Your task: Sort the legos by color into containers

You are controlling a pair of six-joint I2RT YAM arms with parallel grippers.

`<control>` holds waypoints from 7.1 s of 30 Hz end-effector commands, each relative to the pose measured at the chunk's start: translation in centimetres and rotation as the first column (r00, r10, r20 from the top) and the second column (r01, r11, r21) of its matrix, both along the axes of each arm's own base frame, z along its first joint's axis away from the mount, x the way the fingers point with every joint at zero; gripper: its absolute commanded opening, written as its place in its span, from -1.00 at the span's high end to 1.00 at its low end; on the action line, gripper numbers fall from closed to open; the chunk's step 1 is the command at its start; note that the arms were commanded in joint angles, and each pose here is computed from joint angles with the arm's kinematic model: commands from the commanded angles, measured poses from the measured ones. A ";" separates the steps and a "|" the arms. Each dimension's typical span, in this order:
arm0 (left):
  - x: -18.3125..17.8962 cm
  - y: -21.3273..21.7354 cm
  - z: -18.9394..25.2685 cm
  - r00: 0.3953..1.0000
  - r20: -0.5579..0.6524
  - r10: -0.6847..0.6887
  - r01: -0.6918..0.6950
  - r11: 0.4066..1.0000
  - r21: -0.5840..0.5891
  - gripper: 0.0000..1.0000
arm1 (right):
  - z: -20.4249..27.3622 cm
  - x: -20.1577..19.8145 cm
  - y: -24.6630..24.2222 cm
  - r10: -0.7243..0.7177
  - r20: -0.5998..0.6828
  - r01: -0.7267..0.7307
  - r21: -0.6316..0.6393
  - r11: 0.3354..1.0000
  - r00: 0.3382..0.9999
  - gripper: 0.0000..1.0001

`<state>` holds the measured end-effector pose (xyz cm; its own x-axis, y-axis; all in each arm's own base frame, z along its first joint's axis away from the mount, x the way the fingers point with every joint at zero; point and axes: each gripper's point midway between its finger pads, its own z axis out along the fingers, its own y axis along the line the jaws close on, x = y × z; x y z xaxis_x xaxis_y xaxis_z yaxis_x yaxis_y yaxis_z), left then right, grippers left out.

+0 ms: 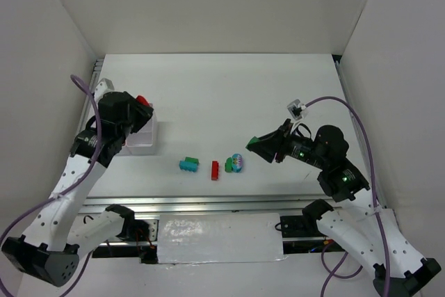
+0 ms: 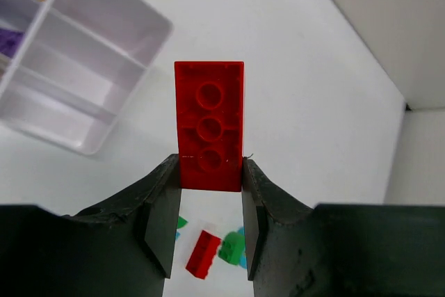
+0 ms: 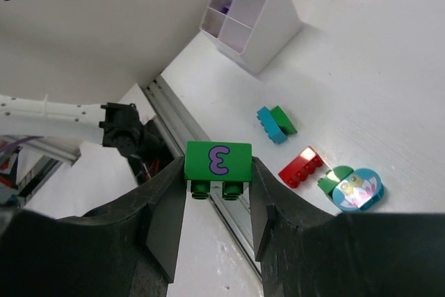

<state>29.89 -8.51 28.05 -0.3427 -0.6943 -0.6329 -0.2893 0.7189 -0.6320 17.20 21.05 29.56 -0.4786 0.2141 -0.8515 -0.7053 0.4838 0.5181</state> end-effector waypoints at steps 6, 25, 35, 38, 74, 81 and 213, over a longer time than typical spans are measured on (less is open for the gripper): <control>2.1 5.1 -3.1 0.935 -0.136 0.328 -0.325 0.945 0.039 1.00 | 0.7 1.2 -1.1 -0.099 -0.015 0.098 -0.020 0.995 0.995 1.00; 7.6 6.4 -9.0 0.892 -0.239 0.383 -0.414 0.905 -0.095 0.89 | -0.4 1.6 -0.9 -0.095 -0.028 0.093 -0.054 0.994 0.995 1.00; 8.1 6.4 -10.7 0.887 -0.248 0.389 -0.427 0.895 -0.125 0.33 | -0.7 1.5 -0.9 -0.088 -0.030 0.087 -0.059 0.995 0.996 1.00; 8.2 6.6 -11.0 0.886 -0.253 0.388 -0.428 0.895 -0.128 -0.08 | -0.9 1.4 -0.9 -0.084 -0.033 0.082 -0.060 0.995 0.996 1.00; -12.2 -16.8 7.5 0.299 0.503 -0.811 0.927 0.371 0.046 -0.89 | 2.6 -2.8 3.0 0.284 0.044 -0.288 0.145 0.947 0.958 1.00; -17.9 -21.0 7.2 -0.014 0.507 -0.862 0.948 0.149 0.280 -0.89 | 3.0 -5.5 3.7 0.478 0.085 -0.486 0.153 0.860 0.874 0.97; -15.6 -26.3 8.3 0.003 0.478 -0.878 0.944 0.160 0.288 1.00 | 2.0 -6.9 3.0 0.441 0.168 -0.455 0.052 0.889 0.882 -0.65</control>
